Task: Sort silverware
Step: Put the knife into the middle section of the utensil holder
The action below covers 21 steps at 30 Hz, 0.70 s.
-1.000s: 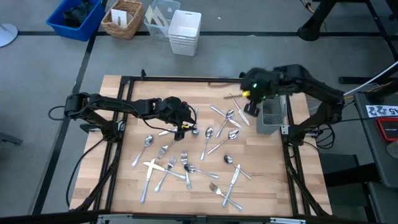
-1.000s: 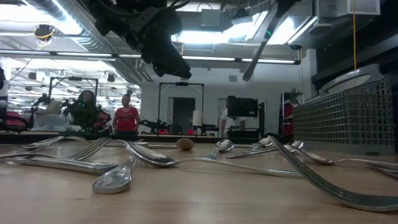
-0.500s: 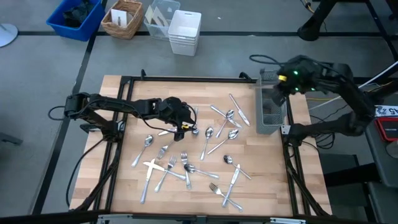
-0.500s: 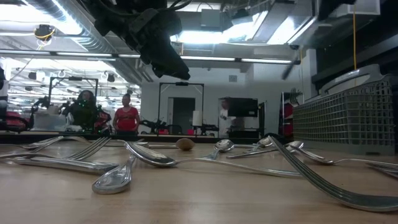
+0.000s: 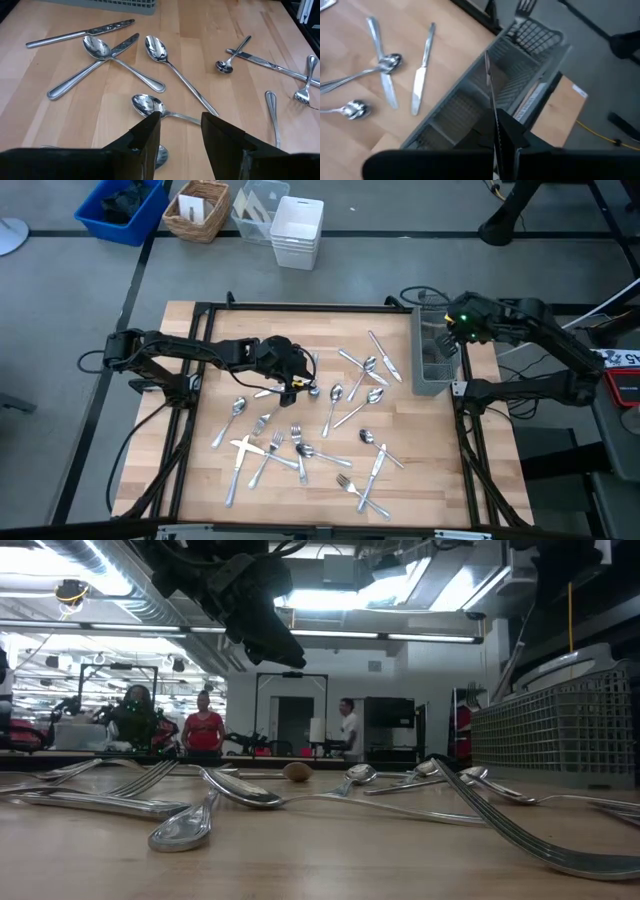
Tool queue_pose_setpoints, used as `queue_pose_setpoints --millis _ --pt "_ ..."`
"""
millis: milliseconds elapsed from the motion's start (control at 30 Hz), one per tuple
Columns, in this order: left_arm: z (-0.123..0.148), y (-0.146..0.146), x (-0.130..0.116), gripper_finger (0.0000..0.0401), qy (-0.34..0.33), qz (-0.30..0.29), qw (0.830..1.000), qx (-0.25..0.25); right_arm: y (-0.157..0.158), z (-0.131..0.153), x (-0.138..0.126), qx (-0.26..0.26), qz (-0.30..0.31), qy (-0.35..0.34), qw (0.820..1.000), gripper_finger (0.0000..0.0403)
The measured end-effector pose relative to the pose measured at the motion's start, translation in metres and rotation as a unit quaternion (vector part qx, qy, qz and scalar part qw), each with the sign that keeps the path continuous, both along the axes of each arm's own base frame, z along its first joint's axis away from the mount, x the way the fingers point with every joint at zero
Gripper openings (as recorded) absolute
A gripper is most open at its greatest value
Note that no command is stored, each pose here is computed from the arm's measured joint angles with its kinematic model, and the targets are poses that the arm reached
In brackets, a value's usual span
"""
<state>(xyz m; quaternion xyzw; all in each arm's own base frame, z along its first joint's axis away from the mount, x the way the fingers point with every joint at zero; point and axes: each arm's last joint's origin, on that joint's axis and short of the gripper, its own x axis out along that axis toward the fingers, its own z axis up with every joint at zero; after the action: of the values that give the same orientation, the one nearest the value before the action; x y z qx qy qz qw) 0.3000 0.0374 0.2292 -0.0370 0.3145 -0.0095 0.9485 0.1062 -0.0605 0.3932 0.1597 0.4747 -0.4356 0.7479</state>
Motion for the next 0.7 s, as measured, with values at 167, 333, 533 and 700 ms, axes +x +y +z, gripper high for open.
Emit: queue_pose_setpoints --millis 167,333,533,700 --pt "0.0 0.0 0.0 0.0135 0.0 0.0 1.0 0.0 -0.003 -0.002 0.006 0.0 -0.022 0.003 1.0 0.0003" --pt "0.0 0.0 0.0 0.0135 0.0 -0.001 1.0 0.001 -0.007 -0.008 0.018 0.029 -0.014 0.016 0.999 0.0003" --pt "0.0 0.0 0.0 0.0135 0.0 -0.001 1.0 0.001 -0.015 -0.034 0.036 0.062 -0.013 0.074 0.995 0.0003" --pt "0.0 0.0 0.0 0.0135 0.0 -0.001 1.0 0.001 -0.019 -0.055 0.045 0.081 -0.014 0.119 0.989 0.0004"
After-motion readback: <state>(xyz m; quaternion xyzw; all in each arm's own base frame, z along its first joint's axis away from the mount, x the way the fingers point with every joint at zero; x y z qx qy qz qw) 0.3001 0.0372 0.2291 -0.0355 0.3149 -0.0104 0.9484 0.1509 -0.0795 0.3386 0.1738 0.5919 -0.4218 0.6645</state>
